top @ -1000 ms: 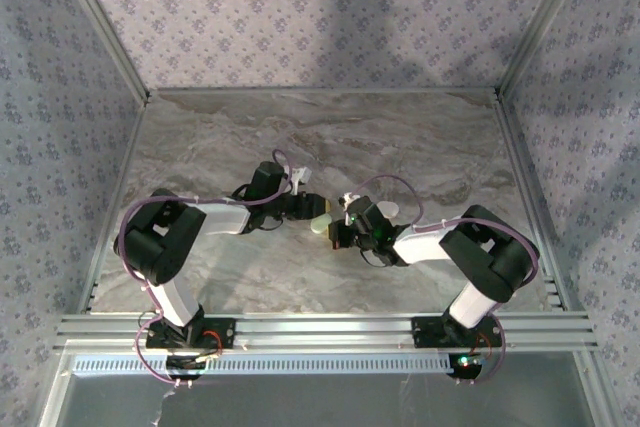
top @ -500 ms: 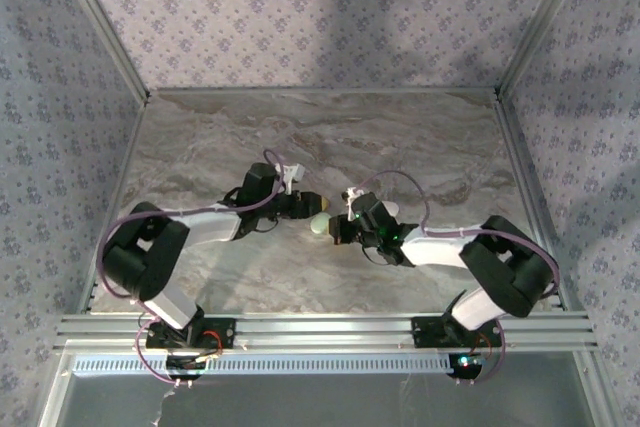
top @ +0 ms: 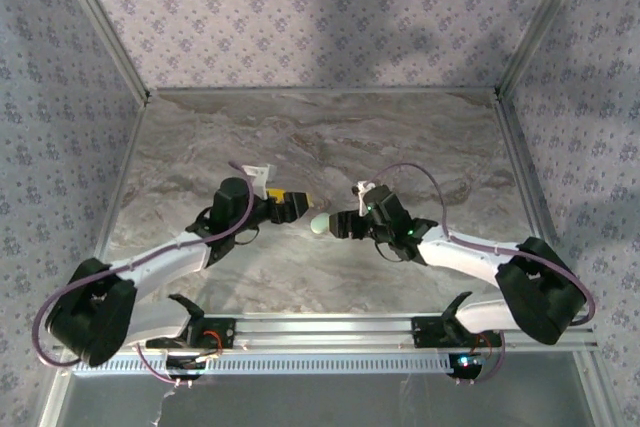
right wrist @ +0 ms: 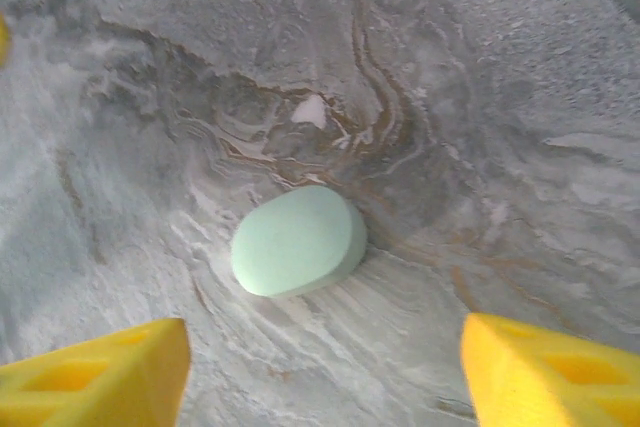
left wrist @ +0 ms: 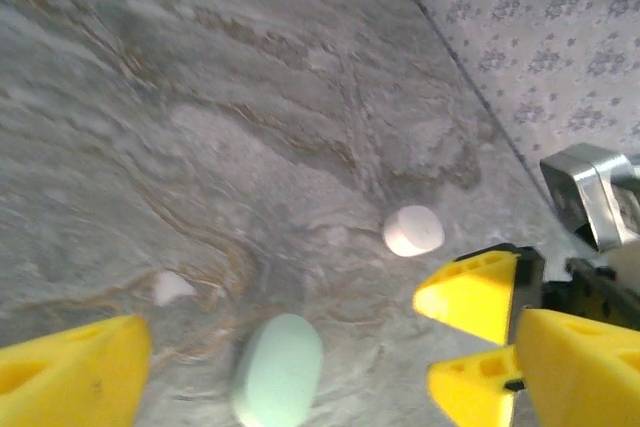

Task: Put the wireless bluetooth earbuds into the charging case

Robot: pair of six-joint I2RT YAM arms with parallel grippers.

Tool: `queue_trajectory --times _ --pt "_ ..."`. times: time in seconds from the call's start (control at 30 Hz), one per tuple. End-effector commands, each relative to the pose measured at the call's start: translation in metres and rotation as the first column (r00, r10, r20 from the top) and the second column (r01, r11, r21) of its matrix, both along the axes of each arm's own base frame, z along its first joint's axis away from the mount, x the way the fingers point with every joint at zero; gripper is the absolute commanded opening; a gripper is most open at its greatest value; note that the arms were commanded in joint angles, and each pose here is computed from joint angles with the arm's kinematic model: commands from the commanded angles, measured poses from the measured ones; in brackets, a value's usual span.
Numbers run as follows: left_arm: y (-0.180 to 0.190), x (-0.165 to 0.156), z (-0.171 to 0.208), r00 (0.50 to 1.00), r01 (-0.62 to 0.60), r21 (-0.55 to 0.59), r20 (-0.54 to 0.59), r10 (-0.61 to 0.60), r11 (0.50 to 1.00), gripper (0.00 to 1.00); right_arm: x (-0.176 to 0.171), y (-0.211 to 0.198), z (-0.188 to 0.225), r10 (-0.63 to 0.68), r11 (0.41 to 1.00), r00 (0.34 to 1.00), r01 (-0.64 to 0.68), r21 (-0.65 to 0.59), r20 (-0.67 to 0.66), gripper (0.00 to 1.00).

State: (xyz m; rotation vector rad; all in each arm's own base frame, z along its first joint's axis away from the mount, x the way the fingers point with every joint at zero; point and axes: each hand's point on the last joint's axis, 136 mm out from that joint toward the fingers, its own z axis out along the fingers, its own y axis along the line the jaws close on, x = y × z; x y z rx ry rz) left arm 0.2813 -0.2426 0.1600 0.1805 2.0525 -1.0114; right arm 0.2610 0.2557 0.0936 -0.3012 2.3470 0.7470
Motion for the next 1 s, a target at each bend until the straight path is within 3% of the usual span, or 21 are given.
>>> queue_trajectory --times 0.0,0.13,0.23,0.67,0.97 --pt "0.021 0.006 0.005 0.992 -0.108 0.045 0.069 0.105 0.993 1.0 0.001 -0.002 0.004 0.039 0.998 0.999 -0.04 -0.056 -0.02 0.81" --pt "0.034 0.007 0.009 0.982 -0.165 0.06 0.1 0.159 0.984 1.0 0.005 -0.001 -0.005 0.063 0.991 0.996 -0.069 -0.117 -0.055 0.91" --pt "0.039 0.007 0.01 0.978 -0.185 0.066 0.111 0.177 0.981 1.0 0.008 0.004 -0.014 0.09 0.982 0.992 -0.103 -0.161 -0.087 0.93" --pt "0.038 0.008 0.011 0.978 -0.182 0.075 0.113 0.173 0.98 1.0 0.013 0.043 -0.045 0.231 0.893 0.954 -0.286 -0.349 -0.189 0.92" --pt "0.038 0.008 0.011 0.979 -0.18 0.075 0.114 0.171 0.981 1.0 0.022 0.05 -0.063 0.209 0.809 0.954 -0.292 -0.511 -0.214 0.87"
